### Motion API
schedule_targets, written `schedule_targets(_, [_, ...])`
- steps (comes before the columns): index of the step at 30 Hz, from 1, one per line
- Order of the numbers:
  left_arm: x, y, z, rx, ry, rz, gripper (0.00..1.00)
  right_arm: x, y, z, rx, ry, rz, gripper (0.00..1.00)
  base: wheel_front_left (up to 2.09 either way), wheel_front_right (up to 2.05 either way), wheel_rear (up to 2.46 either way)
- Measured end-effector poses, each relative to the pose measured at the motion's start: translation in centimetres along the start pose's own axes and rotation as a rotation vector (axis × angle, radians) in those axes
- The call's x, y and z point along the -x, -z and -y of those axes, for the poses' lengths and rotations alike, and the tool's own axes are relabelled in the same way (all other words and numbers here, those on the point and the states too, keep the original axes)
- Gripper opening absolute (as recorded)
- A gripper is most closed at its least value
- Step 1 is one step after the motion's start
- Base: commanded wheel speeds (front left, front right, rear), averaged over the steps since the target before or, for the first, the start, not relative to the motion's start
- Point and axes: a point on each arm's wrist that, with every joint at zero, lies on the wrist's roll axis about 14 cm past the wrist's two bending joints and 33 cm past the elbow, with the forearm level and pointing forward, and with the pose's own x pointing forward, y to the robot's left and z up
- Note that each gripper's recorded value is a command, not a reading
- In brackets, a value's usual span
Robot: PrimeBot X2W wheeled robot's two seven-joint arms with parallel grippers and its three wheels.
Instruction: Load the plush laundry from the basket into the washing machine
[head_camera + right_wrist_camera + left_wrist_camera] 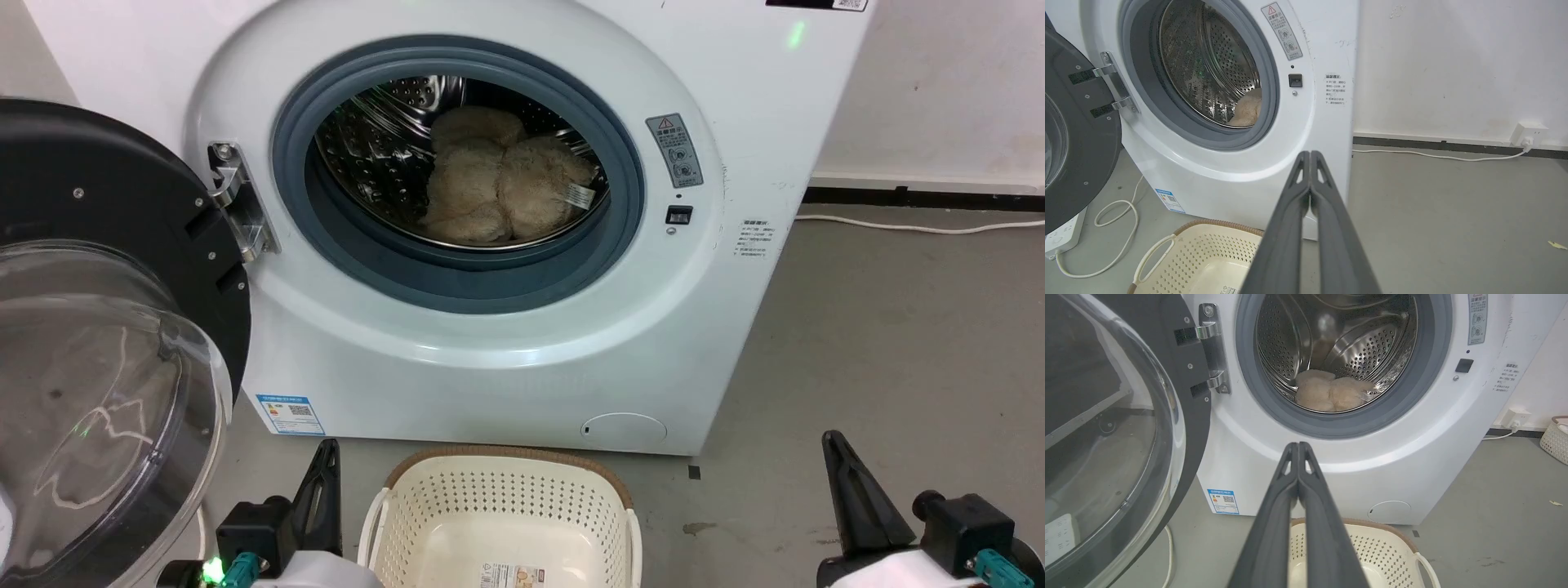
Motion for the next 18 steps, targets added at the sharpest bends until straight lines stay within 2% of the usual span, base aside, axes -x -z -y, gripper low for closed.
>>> schedule_targets(18, [-0.25, -0.34, -0.16, -0.023, 0.0, -0.012, 0.0, -0.48, -0.15, -0.13, 0.029, -0.007, -0.021, 0.0, 0.0, 0.0, 0.0])
